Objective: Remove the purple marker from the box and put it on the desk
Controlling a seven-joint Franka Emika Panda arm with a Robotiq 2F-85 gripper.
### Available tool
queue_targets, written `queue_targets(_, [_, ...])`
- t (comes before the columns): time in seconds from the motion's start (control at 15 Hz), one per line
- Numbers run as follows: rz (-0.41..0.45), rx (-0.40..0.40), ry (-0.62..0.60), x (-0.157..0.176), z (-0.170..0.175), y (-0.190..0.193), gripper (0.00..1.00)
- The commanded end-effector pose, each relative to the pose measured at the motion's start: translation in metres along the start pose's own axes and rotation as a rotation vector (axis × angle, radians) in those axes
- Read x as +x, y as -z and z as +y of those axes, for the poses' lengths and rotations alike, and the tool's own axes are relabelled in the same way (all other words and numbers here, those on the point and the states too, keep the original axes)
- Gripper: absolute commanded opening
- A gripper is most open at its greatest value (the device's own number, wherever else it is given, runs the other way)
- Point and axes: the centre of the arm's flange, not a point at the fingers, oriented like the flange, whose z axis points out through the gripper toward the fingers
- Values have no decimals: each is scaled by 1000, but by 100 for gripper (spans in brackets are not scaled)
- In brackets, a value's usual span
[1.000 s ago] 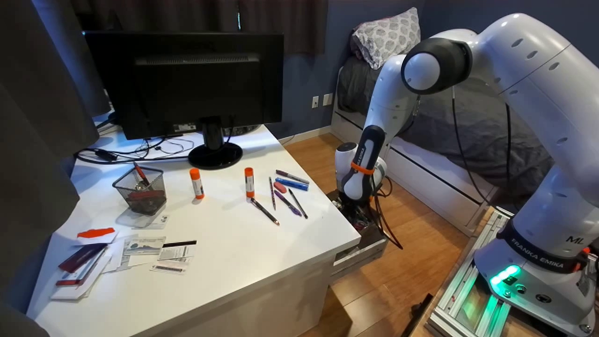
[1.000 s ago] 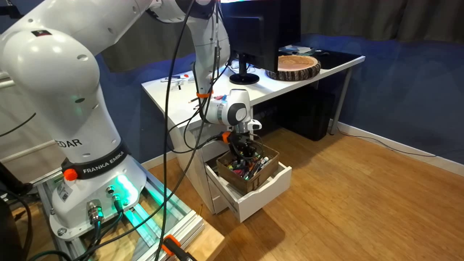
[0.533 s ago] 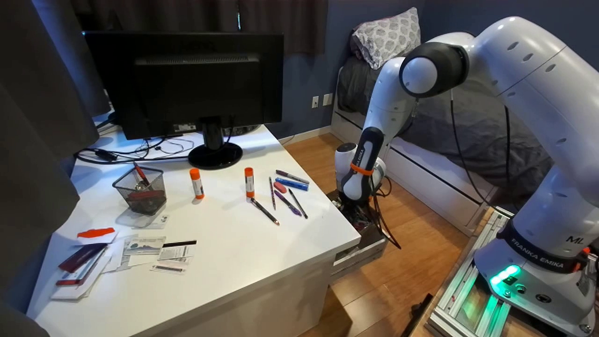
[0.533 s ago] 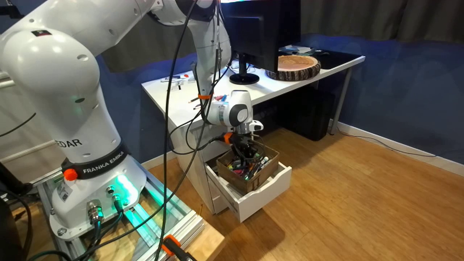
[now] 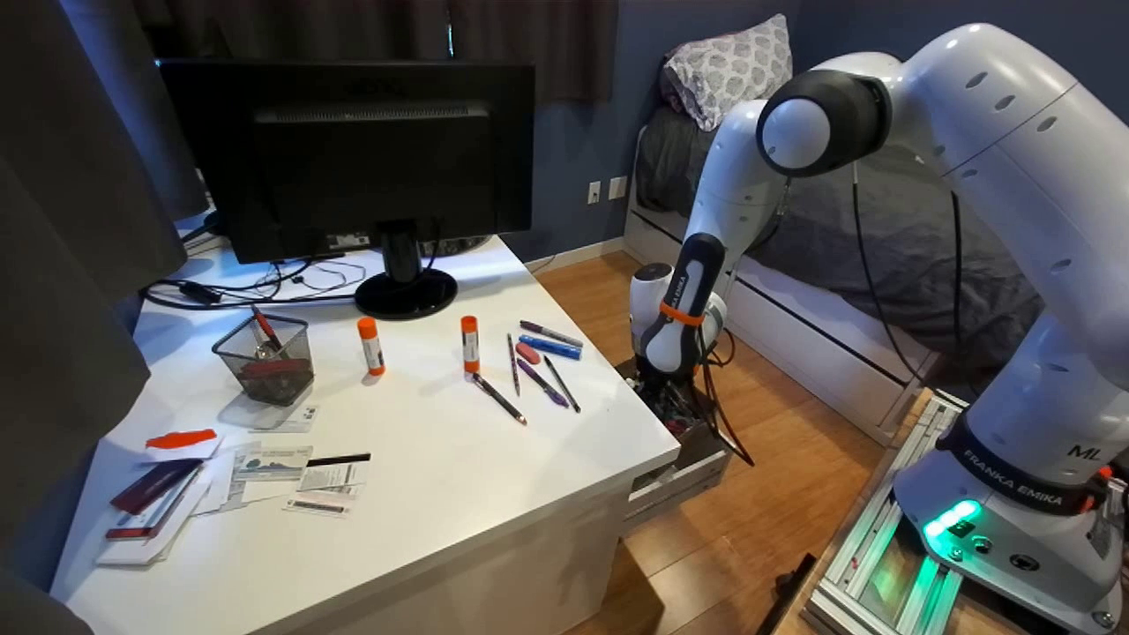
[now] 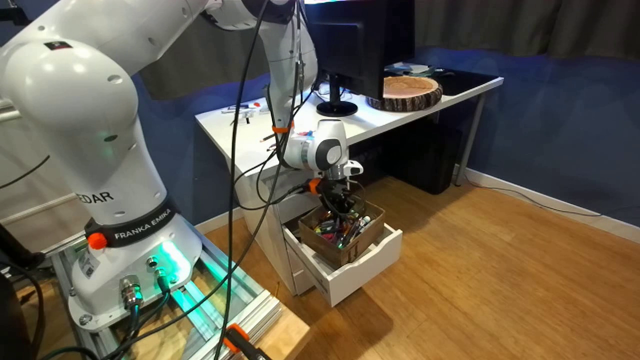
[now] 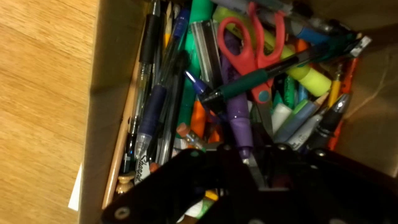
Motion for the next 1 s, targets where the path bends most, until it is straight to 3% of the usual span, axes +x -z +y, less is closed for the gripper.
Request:
queue_targets(0.0, [78, 10, 6, -17, -7, 43, 5])
queue_targets(0.67, [414, 56, 7, -61, 1, 137, 5])
queue_targets(0.93, [449, 86, 8, -81, -1, 168, 5])
